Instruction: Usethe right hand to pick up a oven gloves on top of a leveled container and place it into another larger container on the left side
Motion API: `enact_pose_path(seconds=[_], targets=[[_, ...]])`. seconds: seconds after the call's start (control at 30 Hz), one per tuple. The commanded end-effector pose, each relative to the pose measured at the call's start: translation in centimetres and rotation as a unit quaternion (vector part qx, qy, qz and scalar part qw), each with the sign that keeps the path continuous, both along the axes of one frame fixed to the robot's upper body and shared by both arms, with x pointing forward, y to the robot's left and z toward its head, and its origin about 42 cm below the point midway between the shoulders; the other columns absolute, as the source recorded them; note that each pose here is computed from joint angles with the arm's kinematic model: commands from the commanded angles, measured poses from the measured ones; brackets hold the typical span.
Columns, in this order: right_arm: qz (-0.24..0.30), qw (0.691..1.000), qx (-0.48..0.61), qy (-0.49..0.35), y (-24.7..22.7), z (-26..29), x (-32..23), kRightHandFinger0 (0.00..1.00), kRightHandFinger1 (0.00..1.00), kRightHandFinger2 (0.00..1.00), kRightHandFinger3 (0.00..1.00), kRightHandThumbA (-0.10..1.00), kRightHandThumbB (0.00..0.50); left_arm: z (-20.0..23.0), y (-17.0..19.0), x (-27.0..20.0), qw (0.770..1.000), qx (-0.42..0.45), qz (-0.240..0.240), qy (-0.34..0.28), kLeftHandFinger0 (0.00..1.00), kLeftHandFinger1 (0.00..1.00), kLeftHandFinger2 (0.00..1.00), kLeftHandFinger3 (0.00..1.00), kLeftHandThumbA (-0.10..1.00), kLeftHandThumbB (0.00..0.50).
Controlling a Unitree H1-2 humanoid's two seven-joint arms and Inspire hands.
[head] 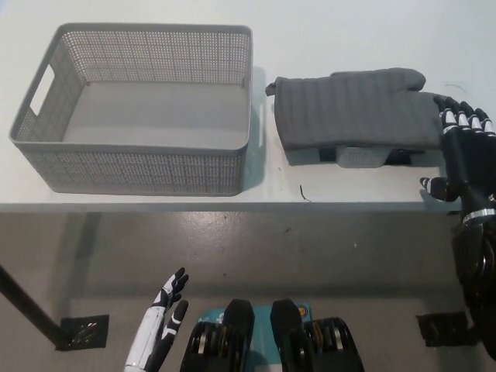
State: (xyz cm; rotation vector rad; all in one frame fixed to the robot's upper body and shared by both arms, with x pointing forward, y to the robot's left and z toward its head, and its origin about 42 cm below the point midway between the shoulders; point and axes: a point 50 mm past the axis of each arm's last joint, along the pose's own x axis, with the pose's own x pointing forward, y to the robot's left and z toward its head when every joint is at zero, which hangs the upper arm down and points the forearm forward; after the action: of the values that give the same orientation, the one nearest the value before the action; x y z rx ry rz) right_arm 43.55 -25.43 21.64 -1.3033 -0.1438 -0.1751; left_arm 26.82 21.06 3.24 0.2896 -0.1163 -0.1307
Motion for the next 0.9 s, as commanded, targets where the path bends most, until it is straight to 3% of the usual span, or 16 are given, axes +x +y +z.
enact_pose_path(seconds=[0.0, 0.63, 0.87], targets=[[0.0, 0.999, -0.001, -0.05, 0.0, 3.2, 1.6, 1.0, 1.0, 1.0, 1.0, 1.0, 0.238, 0.6, 0.3, 0.0, 1.0, 0.001, -0.001, -0.027, 1.0, 1.0, 1.0, 1.0, 1.0, 0.17], [0.007, 0.997, 0.002, -0.075, 1.1, 5.6, 5.4, 1.0, 1.0, 1.0, 1.0, 1.0, 0.224, 0.4, 0.0, -0.2, 1.0, 0.005, -0.003, -0.025, 1.0, 1.0, 1.0, 1.0, 1.0, 0.187], [0.005, 0.998, 0.011, -0.064, 1.1, 4.5, 6.7, 1.0, 1.0, 1.0, 1.0, 1.0, 0.208, 0.5, 0.0, -0.2, 1.0, 0.005, -0.004, -0.028, 1.0, 1.0, 1.0, 1.0, 1.0, 0.152]])
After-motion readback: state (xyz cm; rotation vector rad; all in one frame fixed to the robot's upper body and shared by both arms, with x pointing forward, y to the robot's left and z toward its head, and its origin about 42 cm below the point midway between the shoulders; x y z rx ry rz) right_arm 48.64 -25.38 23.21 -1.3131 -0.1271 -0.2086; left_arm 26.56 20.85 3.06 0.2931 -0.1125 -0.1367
